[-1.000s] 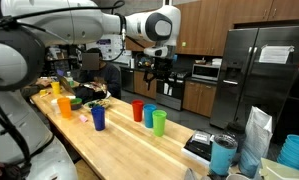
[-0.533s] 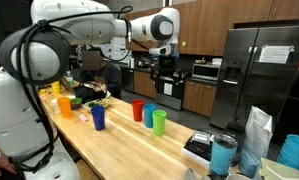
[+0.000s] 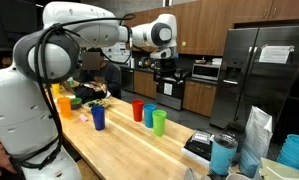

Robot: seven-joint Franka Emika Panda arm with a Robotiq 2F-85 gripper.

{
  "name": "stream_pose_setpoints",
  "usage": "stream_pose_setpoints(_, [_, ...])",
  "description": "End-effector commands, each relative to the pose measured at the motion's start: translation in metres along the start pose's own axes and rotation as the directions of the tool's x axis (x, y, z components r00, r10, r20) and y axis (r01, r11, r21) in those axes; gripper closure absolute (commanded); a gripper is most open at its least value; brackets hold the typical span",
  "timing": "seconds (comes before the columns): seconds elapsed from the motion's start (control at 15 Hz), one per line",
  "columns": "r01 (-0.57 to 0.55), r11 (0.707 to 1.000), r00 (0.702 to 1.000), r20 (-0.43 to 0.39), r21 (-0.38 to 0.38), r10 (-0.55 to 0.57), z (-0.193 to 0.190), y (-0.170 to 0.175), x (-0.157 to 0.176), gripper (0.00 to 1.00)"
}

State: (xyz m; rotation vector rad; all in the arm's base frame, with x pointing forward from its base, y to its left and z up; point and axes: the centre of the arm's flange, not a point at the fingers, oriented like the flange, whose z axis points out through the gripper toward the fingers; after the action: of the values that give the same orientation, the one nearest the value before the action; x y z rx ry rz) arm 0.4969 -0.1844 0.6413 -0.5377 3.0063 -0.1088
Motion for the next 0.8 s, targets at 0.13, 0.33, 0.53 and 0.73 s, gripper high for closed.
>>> stream_pose_setpoints(0.13, [-0.001, 1.0, 1.0, 0.015, -0.02, 0.001, 0.017, -0.008, -0.01, 0.0])
stream_pose_setpoints(0.33, [0.007, 0.999, 1.0, 0.008, -0.044, -0.007, 0.03, -0.014, -0.014, 0.0])
stream_pose_setpoints(0.53, [0.01, 0.999, 1.0, 0.003, -0.052, -0.01, 0.043, -0.017, -0.019, 0.0])
stream_pose_setpoints(0.73, [0.009, 0.998, 1.0, 0.005, -0.058, -0.009, 0.052, -0.019, -0.024, 0.0])
